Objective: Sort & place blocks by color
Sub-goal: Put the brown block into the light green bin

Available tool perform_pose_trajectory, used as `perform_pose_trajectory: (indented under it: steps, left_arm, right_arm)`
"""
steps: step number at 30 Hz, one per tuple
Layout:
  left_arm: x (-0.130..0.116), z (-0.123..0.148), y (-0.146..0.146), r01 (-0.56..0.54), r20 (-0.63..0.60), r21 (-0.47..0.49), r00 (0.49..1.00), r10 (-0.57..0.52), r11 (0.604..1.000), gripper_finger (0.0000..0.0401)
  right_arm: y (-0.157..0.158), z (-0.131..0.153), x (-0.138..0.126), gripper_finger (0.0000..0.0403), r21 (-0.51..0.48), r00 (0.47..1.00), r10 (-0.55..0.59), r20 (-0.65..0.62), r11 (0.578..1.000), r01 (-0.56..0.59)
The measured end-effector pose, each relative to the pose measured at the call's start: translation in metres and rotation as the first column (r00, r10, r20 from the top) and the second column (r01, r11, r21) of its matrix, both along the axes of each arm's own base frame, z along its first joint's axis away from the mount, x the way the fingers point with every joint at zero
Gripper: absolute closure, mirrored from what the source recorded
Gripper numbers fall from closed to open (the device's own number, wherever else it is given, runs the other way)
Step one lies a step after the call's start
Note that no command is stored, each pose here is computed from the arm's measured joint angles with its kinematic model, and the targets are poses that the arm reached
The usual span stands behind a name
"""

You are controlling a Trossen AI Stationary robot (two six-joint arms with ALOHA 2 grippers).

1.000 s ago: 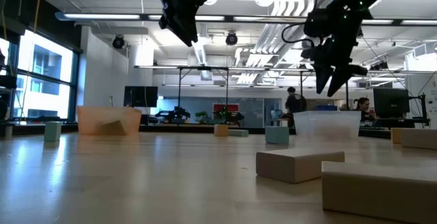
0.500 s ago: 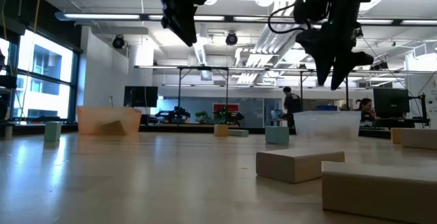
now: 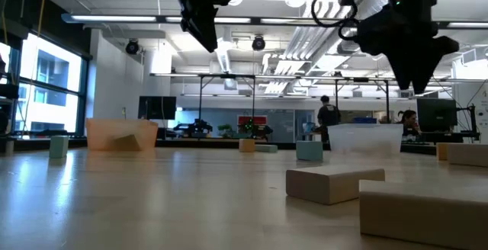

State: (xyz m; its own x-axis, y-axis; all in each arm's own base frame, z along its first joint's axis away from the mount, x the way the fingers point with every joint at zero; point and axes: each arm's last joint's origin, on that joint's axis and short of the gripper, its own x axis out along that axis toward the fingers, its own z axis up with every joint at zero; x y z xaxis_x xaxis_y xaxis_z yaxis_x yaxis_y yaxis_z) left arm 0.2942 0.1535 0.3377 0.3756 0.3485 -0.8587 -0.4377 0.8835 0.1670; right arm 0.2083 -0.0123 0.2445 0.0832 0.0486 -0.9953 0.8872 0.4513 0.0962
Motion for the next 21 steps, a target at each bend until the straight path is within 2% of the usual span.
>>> perform_pose_trajectory:
  steps: [6, 11, 15, 21]
  left_arm:
    - [0.001, 0.000, -0.003, 0.010, 0.000, -0.002, 1.000, -0.010, 1.000, 0.0229]
    - [0.004, 0.000, -0.007, 0.026, 0.000, -0.003, 1.000, -0.026, 1.000, 0.0229]
    - [0.006, 0.000, -0.012, 0.039, 0.000, -0.003, 0.999, -0.039, 0.999, 0.0229]
    - [0.007, 0.000, -0.014, 0.045, 0.002, -0.004, 0.999, -0.045, 0.999, 0.0229]
  right_arm:
    - [0.021, 0.000, -0.007, 0.0234, -0.052, 0.997, -0.009, -0.074, 0.999, 0.005]
    - [0.032, -0.002, -0.012, 0.0204, -0.064, 0.992, -0.020, -0.123, 0.998, 0.013]
    - [0.037, -0.017, -0.020, 0.0187, -0.061, 0.982, -0.057, -0.179, 0.997, 0.047]
    - [0.042, -0.043, -0.030, 0.0185, -0.065, 0.968, -0.106, -0.226, 0.993, 0.094]
